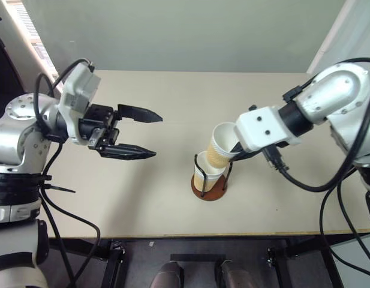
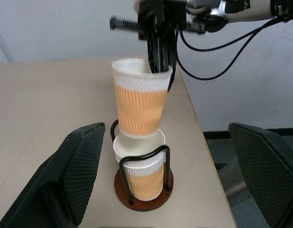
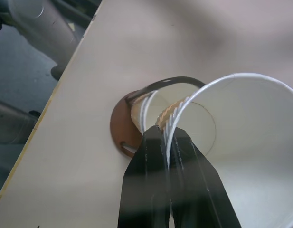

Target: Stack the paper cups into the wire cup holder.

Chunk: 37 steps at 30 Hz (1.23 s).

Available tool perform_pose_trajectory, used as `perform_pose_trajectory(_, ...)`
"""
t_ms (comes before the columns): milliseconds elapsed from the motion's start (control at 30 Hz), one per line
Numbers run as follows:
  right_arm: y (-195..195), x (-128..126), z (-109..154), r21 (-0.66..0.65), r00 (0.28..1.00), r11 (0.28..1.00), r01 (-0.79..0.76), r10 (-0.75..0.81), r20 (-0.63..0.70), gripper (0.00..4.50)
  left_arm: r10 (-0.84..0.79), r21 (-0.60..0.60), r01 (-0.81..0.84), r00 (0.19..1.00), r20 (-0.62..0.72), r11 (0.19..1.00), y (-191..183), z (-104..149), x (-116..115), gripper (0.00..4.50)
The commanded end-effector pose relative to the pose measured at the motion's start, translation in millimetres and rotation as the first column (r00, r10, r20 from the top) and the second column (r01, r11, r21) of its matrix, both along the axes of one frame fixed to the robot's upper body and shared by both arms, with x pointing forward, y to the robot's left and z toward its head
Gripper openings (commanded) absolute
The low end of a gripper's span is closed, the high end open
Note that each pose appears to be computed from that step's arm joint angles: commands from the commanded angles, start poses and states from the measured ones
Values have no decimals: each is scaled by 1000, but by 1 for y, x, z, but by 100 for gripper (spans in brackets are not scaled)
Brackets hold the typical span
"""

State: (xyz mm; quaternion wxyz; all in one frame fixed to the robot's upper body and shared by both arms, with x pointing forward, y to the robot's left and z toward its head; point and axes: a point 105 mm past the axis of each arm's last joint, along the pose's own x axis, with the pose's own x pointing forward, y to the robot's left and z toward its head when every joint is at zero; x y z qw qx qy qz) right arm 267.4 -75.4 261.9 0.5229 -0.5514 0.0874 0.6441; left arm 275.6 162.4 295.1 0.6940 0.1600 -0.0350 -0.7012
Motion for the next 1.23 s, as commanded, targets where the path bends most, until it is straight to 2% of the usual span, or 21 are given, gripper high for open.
perform_pose_trajectory(33,4,1,1,-9,999,1000,-19,19,40,6,-20,6,20,999,41,1000,-2,8,-3,450)
perform_pose_trajectory(233,10,8,-8,-35,998,999,-27,29,56,6,-20,11,19,999,45,1000,-3,7,-1,450)
perform_pose_trajectory(333,12,11,-8,-39,997,999,-22,25,68,62,-17,16,17,999,46,1000,-3,6,-1,450)
perform_pose_trajectory(533,14,13,0,-8,996,1000,-12,12,87,263,-11,22,10,999,45,1000,-3,4,0,450)
perform_pose_trajectory(600,16,16,7,54,996,998,19,-24,90,328,-7,20,6,999,45,1000,-3,4,0,450)
perform_pose_trajectory(667,15,14,20,169,996,982,80,-85,21,391,14,7,-14,999,49,1000,0,4,3,450)
perform_pose_trajectory(767,-6,9,35,304,964,920,249,-204,-172,391,63,-14,-63,997,34,998,5,4,8,450)
perform_pose_trajectory(833,-42,19,40,370,900,825,427,-347,-265,391,103,-25,-103,994,19,994,10,4,10,450)
perform_pose_trajectory(967,-85,30,36,396,803,701,593,-484,-347,391,169,-32,-168,985,18,985,21,4,12,450)
perform_pose_trajectory(1067,-96,38,25,382,772,671,635,-536,-342,391,214,-47,-214,977,-1,976,28,-1,14,450)
perform_pose_trajectory(1233,-96,35,29,416,768,646,640,-528,-362,391,294,-55,-294,956,-18,954,39,-7,22,450)
